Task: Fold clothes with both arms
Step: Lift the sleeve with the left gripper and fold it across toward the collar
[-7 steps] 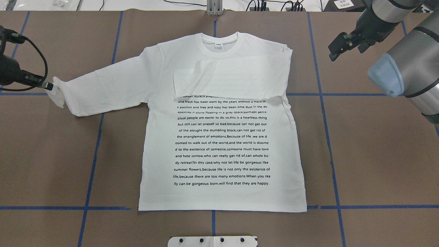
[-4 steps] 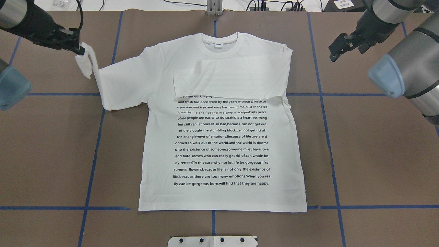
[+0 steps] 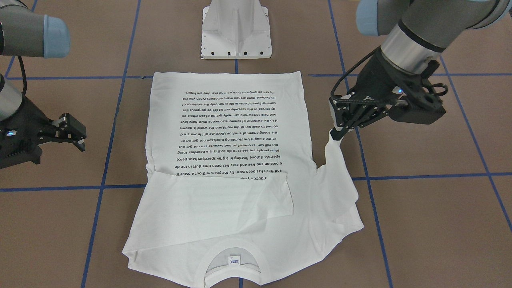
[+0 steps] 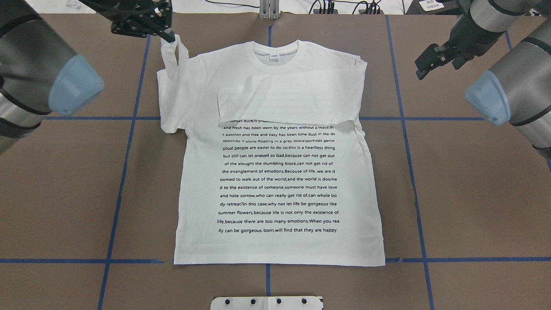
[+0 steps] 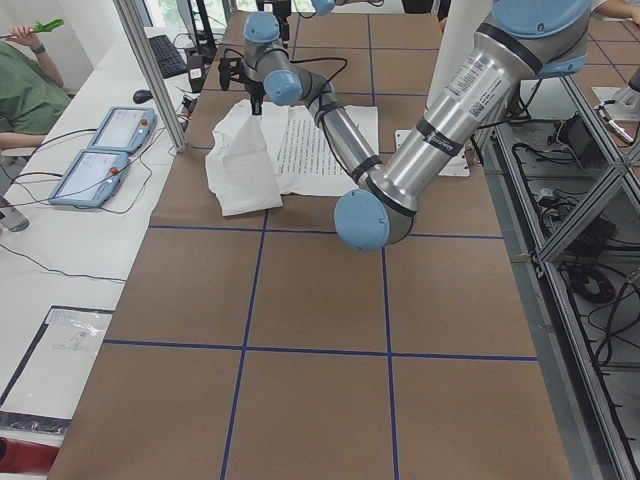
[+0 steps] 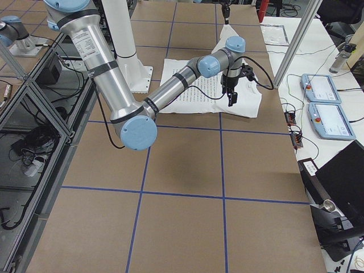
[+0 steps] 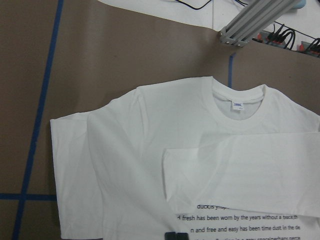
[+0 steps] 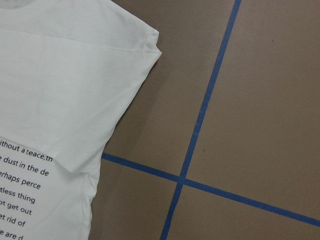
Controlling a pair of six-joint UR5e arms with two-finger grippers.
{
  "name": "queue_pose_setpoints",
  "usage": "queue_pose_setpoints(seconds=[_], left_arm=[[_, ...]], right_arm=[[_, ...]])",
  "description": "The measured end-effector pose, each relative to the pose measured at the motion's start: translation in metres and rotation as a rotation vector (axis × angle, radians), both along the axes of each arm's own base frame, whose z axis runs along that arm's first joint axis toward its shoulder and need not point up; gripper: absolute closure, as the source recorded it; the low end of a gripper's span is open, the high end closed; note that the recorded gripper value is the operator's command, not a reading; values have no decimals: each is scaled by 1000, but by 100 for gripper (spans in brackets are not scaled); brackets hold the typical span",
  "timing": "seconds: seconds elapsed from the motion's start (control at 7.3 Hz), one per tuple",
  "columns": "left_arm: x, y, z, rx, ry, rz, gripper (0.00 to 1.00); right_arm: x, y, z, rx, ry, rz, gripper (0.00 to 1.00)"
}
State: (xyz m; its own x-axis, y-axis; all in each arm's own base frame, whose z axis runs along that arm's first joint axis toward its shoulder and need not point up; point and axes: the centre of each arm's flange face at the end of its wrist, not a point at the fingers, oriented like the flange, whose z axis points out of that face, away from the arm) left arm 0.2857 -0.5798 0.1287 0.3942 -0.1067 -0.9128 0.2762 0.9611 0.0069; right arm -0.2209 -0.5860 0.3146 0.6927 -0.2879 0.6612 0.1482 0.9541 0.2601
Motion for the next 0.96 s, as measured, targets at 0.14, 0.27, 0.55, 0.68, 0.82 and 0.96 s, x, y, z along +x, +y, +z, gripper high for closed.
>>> queue_pose_setpoints(seconds=[0.14,0.27,0.55,0.68,0.82,0.96], left_arm=[[26,-3,-27,-20,16,-12,100],[57,-8,-57,-45,29,-20,100],[136,-6,-94,-67,55,-25,100],[174,6,-96,-51,69,-13,100],[209,23,-93,-35,79,12,100],[239,42,-89,-24,80,35,100]], right_arm=[[0,0,0,-1,0,0,0],[0,0,1,-1,1,0,0],[1,1,2,-3,1,0,0],[1,2,3,-4,1,1,0],[2,2,4,-4,2,1,0],[2,3,4,-5,2,2,0]])
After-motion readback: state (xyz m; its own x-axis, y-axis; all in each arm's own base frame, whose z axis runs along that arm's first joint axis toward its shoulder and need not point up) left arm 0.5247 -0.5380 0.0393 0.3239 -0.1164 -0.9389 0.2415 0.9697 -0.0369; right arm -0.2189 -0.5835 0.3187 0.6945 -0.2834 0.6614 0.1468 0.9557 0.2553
